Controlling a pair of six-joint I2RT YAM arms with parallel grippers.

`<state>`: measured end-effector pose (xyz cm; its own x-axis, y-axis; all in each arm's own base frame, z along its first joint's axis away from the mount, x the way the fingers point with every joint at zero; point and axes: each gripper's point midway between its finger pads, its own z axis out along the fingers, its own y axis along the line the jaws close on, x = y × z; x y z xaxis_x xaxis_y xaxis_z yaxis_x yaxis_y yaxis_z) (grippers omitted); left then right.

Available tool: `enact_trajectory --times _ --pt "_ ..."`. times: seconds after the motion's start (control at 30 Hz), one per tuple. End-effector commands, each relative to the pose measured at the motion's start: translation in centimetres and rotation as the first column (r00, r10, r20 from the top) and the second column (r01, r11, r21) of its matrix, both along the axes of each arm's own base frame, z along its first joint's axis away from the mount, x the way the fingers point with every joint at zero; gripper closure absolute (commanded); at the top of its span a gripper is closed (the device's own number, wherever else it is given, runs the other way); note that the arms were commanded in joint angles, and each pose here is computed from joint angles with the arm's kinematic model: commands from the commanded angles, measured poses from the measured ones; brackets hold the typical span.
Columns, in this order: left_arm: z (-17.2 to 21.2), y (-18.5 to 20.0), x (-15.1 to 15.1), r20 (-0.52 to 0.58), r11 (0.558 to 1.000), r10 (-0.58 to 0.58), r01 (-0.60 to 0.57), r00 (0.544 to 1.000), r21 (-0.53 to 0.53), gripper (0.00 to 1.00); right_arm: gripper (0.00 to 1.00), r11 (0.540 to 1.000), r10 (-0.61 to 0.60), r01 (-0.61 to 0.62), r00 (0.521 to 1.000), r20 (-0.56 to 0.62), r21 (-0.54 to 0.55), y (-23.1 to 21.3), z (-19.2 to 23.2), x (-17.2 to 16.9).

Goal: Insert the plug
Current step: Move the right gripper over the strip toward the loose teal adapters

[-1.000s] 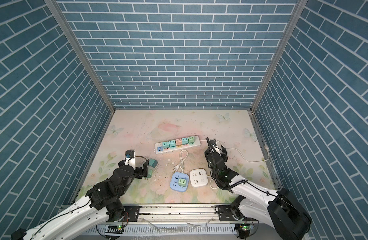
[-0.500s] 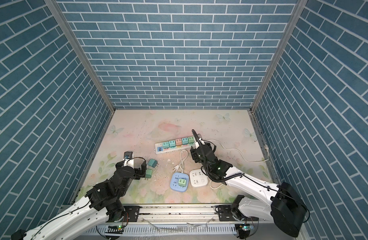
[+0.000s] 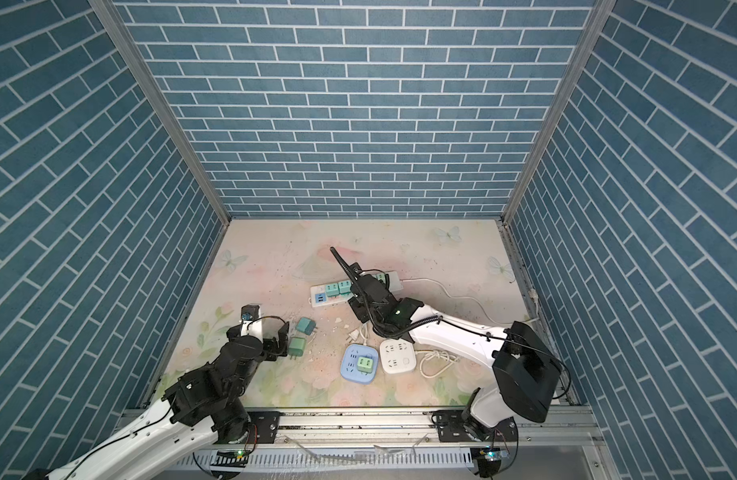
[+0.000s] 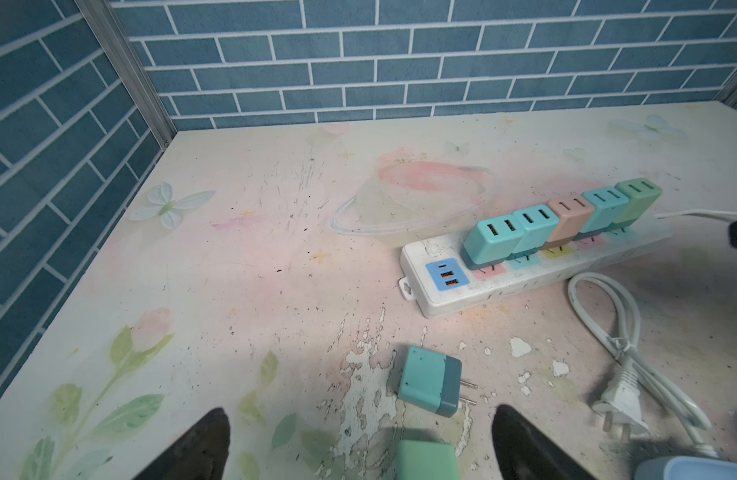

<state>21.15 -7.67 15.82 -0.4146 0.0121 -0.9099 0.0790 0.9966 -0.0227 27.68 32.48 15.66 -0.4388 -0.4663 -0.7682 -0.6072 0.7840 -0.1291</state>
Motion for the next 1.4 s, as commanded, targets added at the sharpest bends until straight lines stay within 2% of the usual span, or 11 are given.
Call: enact_trajectory --times 0.0,0.47,0.87,1.0,1.13,1.37 --pt "-0.7 0.7 -0.4 -0.009 1.000 0.015 -0.014 1.000 0.006 0.00 0.35 0.999 0.040 -0.041 0.998 -0.045 -0.017 0.7 -0.6 -0.7" --pt "-0.3 1.5 -0.9 0.025 0.999 0.028 -0.028 0.999 -0.034 0.00 0.43 0.995 0.069 -0.075 0.992 -0.105 -0.059 2.5 -2.3 -0.5" --pt "0.0 2.4 -1.0 0.028 0.997 0.072 -0.071 0.997 -0.032 0.00 0.46 0.972 0.215 -0.230 0.951 -0.223 -0.048 6.3 -5.2 -1.7" --pt "0.0 3.1 -1.1 0.020 0.994 0.107 -0.106 0.994 -0.035 0.00 0.46 0.967 0.241 -0.253 0.947 -0.213 -0.029 7.5 -4.8 -2.4" --pt "-0.3 4.1 -0.9 -0.016 0.986 0.152 -0.152 0.988 -0.073 0.00 0.48 0.948 0.317 -0.318 0.923 -0.218 0.034 9.6 -4.4 -4.1" --pt "-2.6 4.9 -0.1 -0.158 0.962 0.171 -0.200 0.972 -0.187 0.00 0.49 0.944 0.328 -0.326 0.922 -0.204 0.042 11.1 -5.1 -4.7"
